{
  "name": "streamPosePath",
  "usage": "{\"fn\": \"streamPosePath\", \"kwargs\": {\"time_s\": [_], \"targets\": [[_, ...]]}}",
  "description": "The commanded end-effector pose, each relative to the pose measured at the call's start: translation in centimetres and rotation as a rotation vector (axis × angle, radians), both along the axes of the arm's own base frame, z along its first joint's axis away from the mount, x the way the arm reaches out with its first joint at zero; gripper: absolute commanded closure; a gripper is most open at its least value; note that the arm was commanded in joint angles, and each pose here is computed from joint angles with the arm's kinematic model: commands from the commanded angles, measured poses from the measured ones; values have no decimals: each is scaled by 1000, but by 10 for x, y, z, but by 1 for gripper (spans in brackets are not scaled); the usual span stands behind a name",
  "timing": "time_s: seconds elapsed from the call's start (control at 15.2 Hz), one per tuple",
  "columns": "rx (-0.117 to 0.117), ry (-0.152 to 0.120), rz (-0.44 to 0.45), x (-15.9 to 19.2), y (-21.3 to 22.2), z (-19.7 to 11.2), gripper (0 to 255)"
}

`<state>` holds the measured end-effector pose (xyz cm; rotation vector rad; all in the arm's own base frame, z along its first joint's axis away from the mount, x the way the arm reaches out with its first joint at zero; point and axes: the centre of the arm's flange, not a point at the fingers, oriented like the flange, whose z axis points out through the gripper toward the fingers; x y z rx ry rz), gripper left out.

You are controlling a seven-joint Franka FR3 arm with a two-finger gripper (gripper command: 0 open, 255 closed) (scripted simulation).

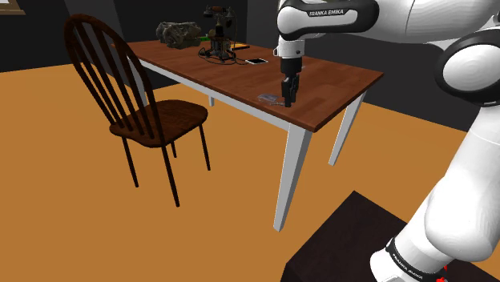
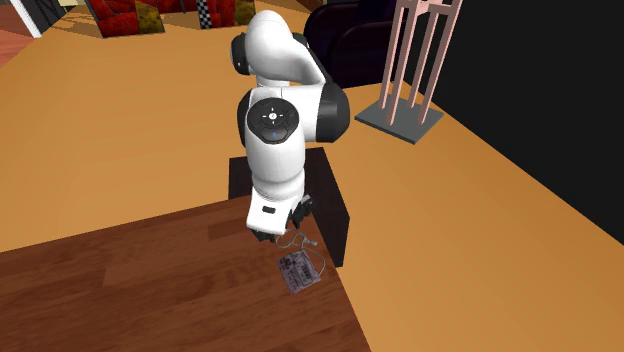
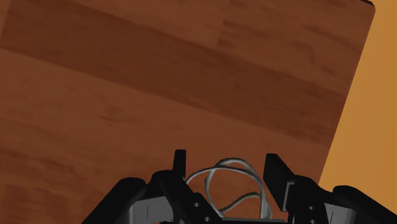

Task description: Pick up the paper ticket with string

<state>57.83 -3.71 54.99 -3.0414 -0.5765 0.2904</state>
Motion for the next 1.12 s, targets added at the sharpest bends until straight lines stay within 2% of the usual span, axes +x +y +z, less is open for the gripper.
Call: {"fn": "streamPosePath", "kwargs": {"time_s": [0.0,0.46,1.06], "targets": [[4,7,2,0,2,-3,255],[4,7,2,1,2,-4,255],[4,7,2,1,2,44,255]]}}
